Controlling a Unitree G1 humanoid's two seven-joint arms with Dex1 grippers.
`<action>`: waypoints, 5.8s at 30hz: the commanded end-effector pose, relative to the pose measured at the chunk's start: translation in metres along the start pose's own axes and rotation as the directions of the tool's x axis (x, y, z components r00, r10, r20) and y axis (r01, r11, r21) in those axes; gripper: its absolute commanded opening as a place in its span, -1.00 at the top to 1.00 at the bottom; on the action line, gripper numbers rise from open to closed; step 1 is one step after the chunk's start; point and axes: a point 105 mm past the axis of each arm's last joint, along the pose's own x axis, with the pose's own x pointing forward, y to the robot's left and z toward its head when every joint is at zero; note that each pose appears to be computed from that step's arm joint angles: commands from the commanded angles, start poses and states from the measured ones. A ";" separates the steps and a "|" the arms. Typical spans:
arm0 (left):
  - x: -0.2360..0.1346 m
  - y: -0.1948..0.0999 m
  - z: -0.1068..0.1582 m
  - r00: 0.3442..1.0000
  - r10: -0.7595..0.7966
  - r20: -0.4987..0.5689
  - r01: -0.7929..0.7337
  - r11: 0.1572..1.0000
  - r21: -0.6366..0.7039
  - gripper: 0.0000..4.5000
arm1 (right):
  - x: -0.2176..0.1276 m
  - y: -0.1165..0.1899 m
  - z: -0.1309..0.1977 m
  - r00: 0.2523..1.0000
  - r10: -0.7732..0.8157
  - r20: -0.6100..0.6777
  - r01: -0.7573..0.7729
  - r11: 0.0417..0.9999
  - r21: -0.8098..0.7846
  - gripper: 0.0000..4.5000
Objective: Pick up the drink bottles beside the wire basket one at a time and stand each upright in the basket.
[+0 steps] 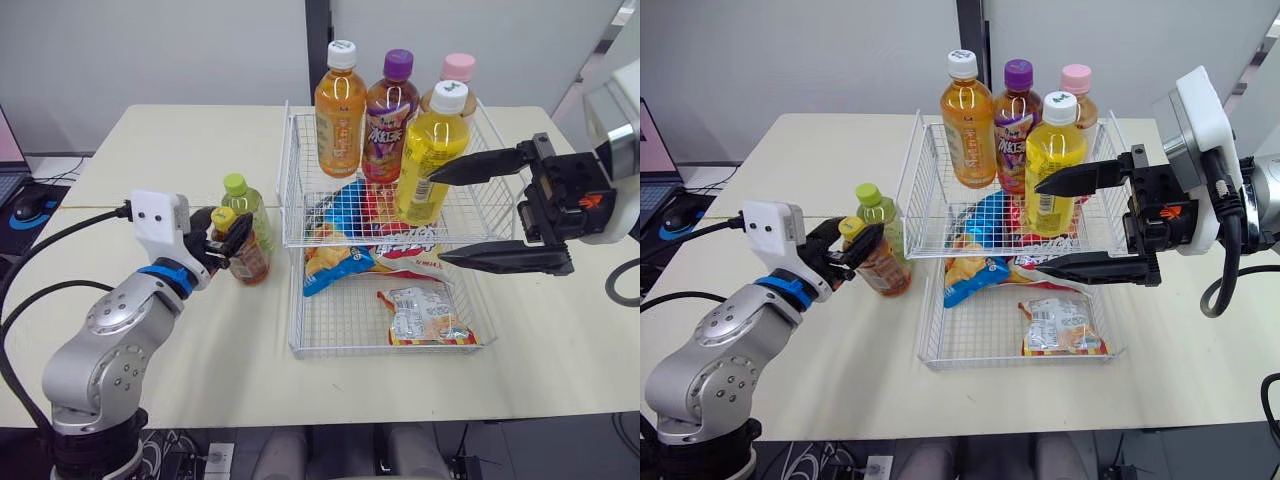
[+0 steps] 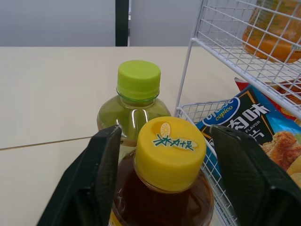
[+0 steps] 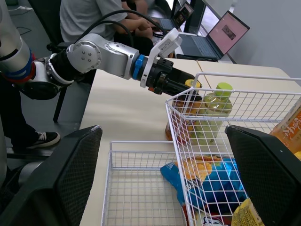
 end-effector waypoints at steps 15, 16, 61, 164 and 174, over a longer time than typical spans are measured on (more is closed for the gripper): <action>-0.031 -0.003 0.054 0.982 -0.097 0.163 0.067 0.982 0.177 0.37 | -0.026 -0.005 0.016 0.994 -0.107 -0.010 0.107 0.994 -0.038 -1.00; -0.035 -0.003 0.061 0.978 -0.126 0.166 0.095 0.978 0.185 0.37 | -0.030 -0.006 0.016 0.992 -0.123 -0.018 0.123 0.992 -0.035 -1.00; 0.043 -0.129 0.196 0.428 -0.903 0.018 0.856 0.412 0.311 0.37 | -0.064 -0.017 0.008 0.948 -0.307 -0.083 0.306 0.952 -0.020 -1.00; -0.063 0.050 0.034 0.999 -0.021 0.029 0.015 0.982 0.186 -0.98 | 0.007 -0.009 0.013 0.986 -0.167 0.014 0.167 0.983 -0.079 -1.00; -0.037 0.040 0.039 0.995 -0.054 0.079 0.037 0.979 0.198 -0.98 | 0.016 0.001 0.015 0.992 -0.129 0.005 0.129 0.991 -0.045 -1.00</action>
